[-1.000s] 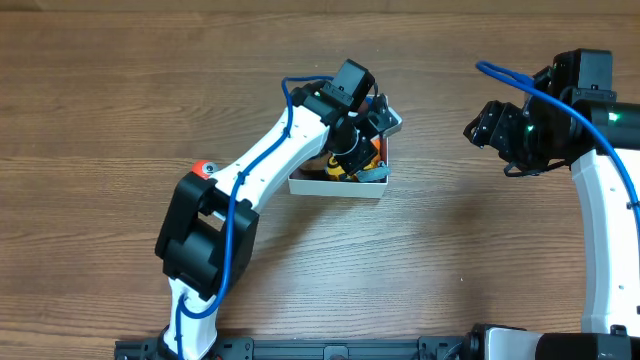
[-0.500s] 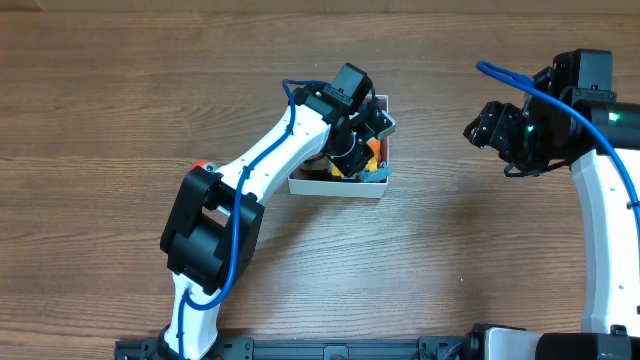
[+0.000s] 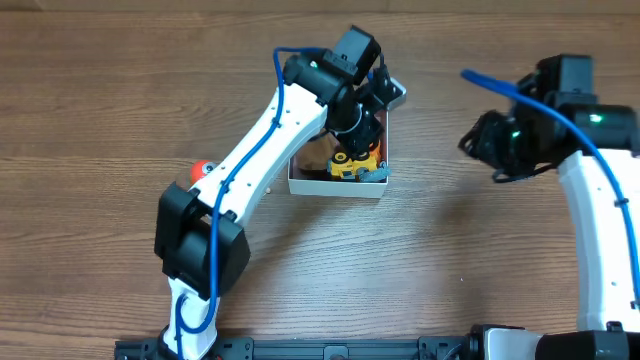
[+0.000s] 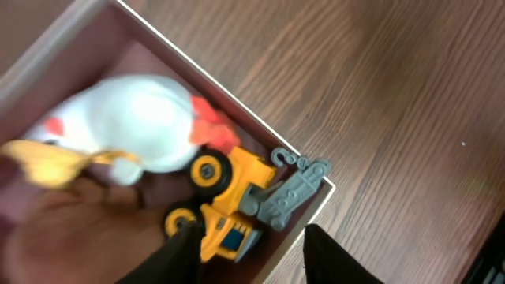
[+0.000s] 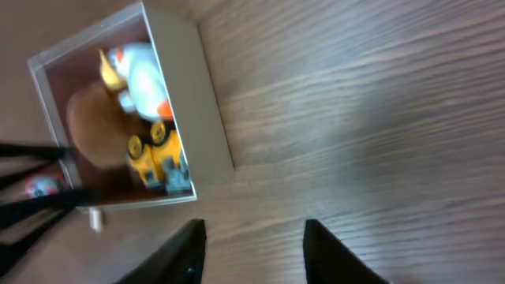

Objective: Pack container

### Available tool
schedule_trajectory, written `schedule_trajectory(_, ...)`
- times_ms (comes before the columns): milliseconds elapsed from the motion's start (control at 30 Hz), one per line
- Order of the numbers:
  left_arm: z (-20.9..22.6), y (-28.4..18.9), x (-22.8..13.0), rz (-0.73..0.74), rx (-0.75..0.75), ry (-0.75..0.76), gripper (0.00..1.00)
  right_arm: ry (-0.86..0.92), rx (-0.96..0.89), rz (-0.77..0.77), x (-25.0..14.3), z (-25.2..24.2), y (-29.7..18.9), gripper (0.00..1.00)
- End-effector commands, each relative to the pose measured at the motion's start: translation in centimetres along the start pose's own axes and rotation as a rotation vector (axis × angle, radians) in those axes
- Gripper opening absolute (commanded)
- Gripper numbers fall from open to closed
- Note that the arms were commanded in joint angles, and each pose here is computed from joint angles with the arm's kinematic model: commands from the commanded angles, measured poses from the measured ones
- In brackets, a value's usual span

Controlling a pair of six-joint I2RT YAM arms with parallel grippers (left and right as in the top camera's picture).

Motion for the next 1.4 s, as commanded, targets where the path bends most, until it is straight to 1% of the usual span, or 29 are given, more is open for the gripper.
schedule_trajectory(0,0.9,-7.2,1.5,-0.128,0.107,-0.045,0.57,-0.051,0.001,0.096,-2.8,0.6,3.4,0.39)
schedule_trajectory(33,1.3,-8.6,1.4,-0.152,0.122,-0.055,0.61,-0.074,0.008,0.119,-3.8,1.0,4.7,0.41)
schedule_trajectory(67,1.6,-9.3,1.3,-0.165,0.131,-0.062,0.63,-0.086,0.01,0.131,-4.4,1.3,5.6,0.46)
schedule_trajectory(133,2.5,-11.6,0.8,-0.202,0.159,-0.087,0.65,-0.119,0.018,0.141,-5.3,1.9,6.9,0.47)
schedule_trajectory(167,3.0,-12.5,0.5,-0.215,0.172,-0.107,0.67,-0.127,0.026,0.139,-5.8,2.4,7.6,0.47)
schedule_trajectory(233,4.3,-14.1,-0.5,-0.233,0.195,-0.166,0.7,-0.144,0.042,0.123,-6.1,3.3,8.6,0.36)
schedule_trajectory(300,5.0,-14.7,-1.3,-0.226,0.203,-0.194,0.71,-0.164,0.041,0.097,-6.2,3.5,9.6,0.26)
schedule_trajectory(333,5.2,-14.7,-1.5,-0.22,0.204,-0.201,0.71,-0.157,0.033,0.085,-6.1,3.3,9.9,0.25)
schedule_trajectory(400,5.4,-14.8,-2.2,-0.198,0.2,-0.22,0.72,-0.148,0.006,0.051,-5.7,2.8,10.4,0.16)
schedule_trajectory(433,5.4,-14.7,-2.4,-0.19,0.199,-0.223,0.72,-0.136,0.013,0.041,-5.6,2.9,10.7,0.14)
schedule_trajectory(500,5.3,-14.7,-2.5,-0.186,0.198,-0.224,0.75,-0.138,0.031,0.027,-5.4,3.2,10.9,0.06)
schedule_trajectory(533,5.3,-14.7,-2.5,-0.187,0.198,-0.223,0.76,-0.146,0.04,0.021,-5.4,3.4,11.1,0.04)
schedule_trajectory(567,5.3,-14.7,-2.5,-0.186,0.198,-0.224,0.78,-0.154,0.056,0.025,-5.5,3.9,11.4,0.04)
schedule_trajectory(700,5.3,-14.7,-2.5,-0.183,0.196,-0.226,0.79,-0.192,0.081,0.032,-5.7,5.2,12.9,0.04)
schedule_trajectory(733,5.2,-14.7,-2.6,-0.18,0.195,-0.227,0.79,-0.192,0.077,0.038,-5.6,5.2,13.4,0.04)
schedule_trajectory(800,5.2,-14.7,-2.7,-0.174,0.193,-0.228,0.83,-0.188,0.068,0.051,-5.6,5.0,14.2,0.04)
schedule_trajectory(867,5.1,-14.6,-2.8,-0.169,0.191,-0.23,0.84,-0.187,0.063,0.061,-5.6,4.9,14.9,0.04)
schedule_trajectory(1000,5.2,-14.6,-2.7,-0.173,0.193,-0.228,0.86,-0.233,0.123,0.065,-5.6,5.9,14.9,0.04)
schedule_trajectory(1200,5.2,-14.6,-2.7,-0.173,0.193,-0.228,0.87,-0.251,0.133,0.052,-5.3,6.1,14.5,0.04)
schedule_trajectory(1300,5.2,-14.7,-2.7,-0.173,0.193,-0.225,0.87,-0.267,0.151,0.025,-5.1,6.6,13.5,0.04)
schedule_trajectory(1367,5.2,-14.6,-2.7,-0.172,0.193,-0.223,0.91,-0.29,0.175,-0.016,-4.9,7.1,12.0,0.04)
Point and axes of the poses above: each gripper's point midway between its finger pads, its own y axis out along the fingers, its own z axis along the line the jaws close on, x = y × z, the point moved 3 cm from there along -y, back along the fingers, and after that the axes turned 4 degrees about y, right-handed, at the moved point
